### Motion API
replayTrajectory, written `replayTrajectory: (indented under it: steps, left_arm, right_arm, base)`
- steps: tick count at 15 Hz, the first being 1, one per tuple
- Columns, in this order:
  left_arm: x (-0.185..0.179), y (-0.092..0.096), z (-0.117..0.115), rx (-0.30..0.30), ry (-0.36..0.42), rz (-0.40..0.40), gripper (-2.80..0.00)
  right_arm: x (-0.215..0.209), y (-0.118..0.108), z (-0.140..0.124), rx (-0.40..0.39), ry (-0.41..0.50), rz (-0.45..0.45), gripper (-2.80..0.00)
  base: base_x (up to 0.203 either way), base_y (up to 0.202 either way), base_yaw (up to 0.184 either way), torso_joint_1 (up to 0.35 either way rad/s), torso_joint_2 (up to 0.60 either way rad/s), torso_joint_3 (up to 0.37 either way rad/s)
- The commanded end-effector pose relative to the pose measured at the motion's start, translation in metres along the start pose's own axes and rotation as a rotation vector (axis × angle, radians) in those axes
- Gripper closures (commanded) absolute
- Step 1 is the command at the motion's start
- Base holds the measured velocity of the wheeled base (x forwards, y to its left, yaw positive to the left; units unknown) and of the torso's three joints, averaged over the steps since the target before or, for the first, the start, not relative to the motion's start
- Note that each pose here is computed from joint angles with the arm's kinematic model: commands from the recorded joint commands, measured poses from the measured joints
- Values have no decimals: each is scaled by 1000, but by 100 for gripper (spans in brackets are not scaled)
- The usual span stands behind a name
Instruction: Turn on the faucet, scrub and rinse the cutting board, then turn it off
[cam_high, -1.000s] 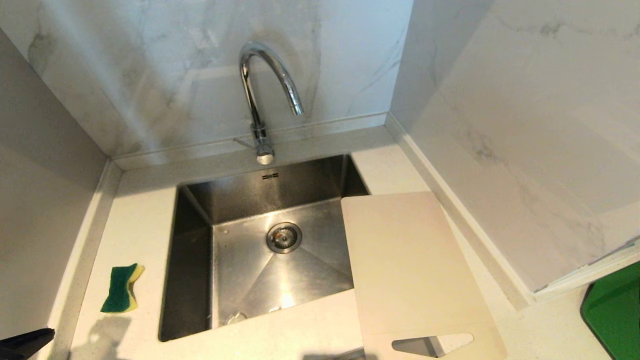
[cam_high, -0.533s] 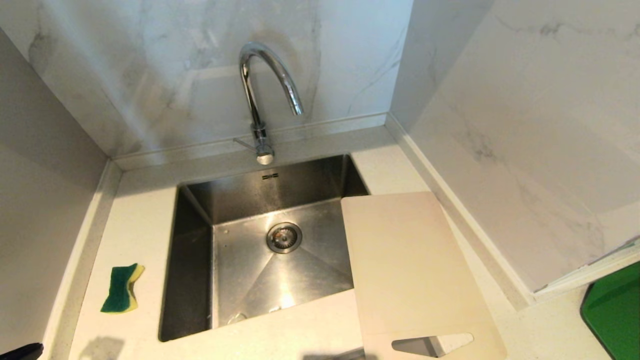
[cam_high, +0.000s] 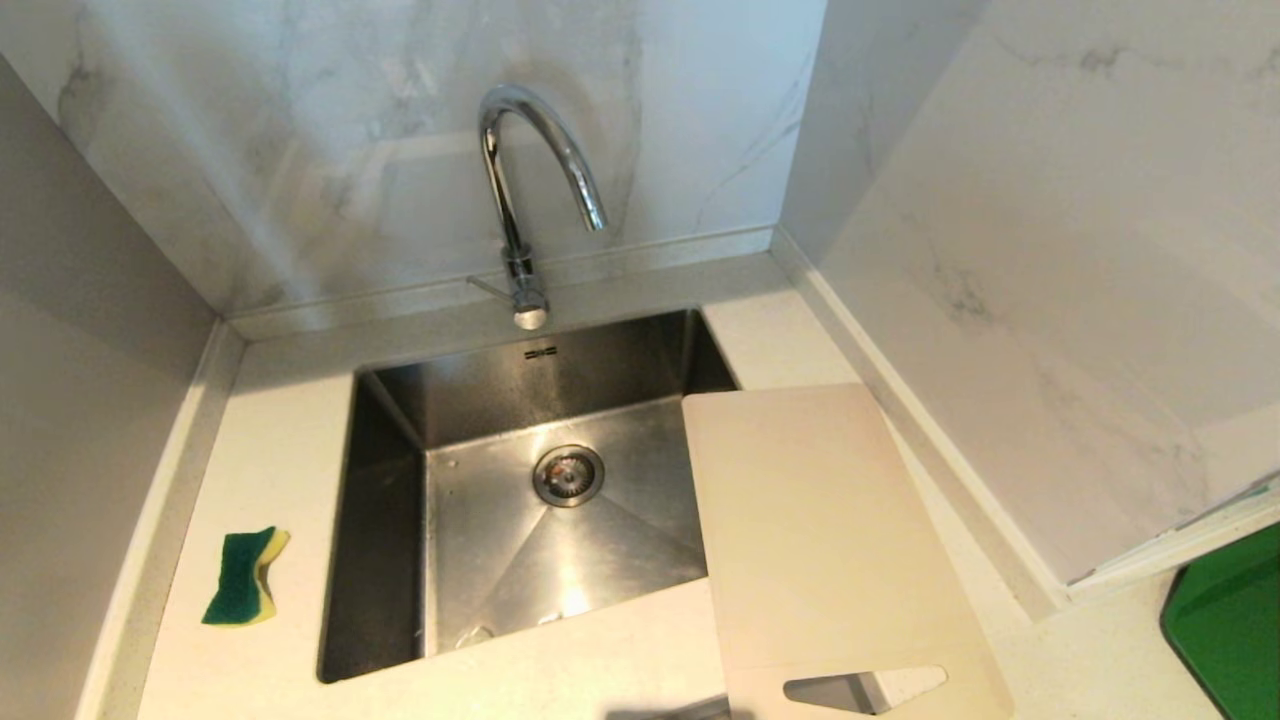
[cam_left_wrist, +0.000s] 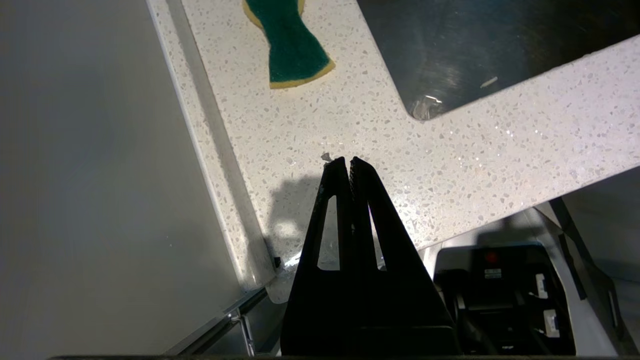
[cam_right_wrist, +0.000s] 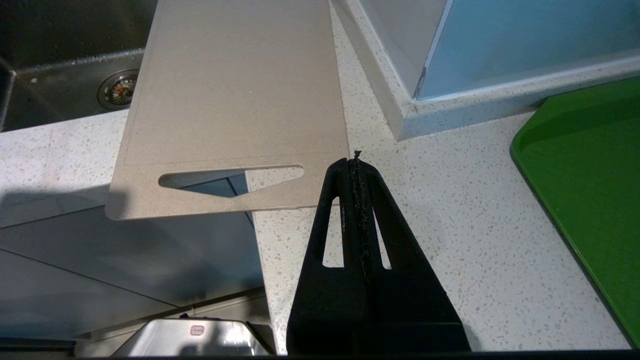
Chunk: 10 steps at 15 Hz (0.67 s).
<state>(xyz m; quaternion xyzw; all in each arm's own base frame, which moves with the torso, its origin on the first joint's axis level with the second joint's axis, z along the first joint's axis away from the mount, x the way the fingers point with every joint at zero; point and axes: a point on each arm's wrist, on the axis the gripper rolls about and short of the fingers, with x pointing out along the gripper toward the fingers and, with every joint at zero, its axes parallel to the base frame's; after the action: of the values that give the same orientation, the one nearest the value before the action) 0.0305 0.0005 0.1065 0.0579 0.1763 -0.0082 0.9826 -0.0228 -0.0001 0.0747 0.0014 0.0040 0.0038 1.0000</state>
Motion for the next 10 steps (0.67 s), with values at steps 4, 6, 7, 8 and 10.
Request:
replayTrajectory:
  steps: [4, 6, 7, 8, 10]
  left_arm:
    - [-13, -4, -26, 2, -62, 9, 0]
    - [-18, -5, -32, 3, -87, 6, 0]
    - [-20, -5, -34, 4, -100, 7, 0]
    - [-22, -6, -36, 4, -116, 9, 0]
    - [-24, -6, -40, -4, -118, 8, 0]
  right_arm:
    - [0, 0, 0, 0, 1, 2, 0]
    - [0, 0, 0, 0, 0, 2, 0]
    - [0, 0, 0, 0, 0, 2, 0]
    - [0, 0, 0, 0, 1, 2, 0]
    - [0, 0, 0, 0, 1, 2, 0]
  base:
    - [0, 0, 0, 0, 0, 0]
    - [0, 0, 0, 0, 0, 0]
    - [0, 0, 0, 0, 0, 0]
    - [0, 0, 0, 0, 0, 0]
    - [0, 0, 0, 0, 0, 0]
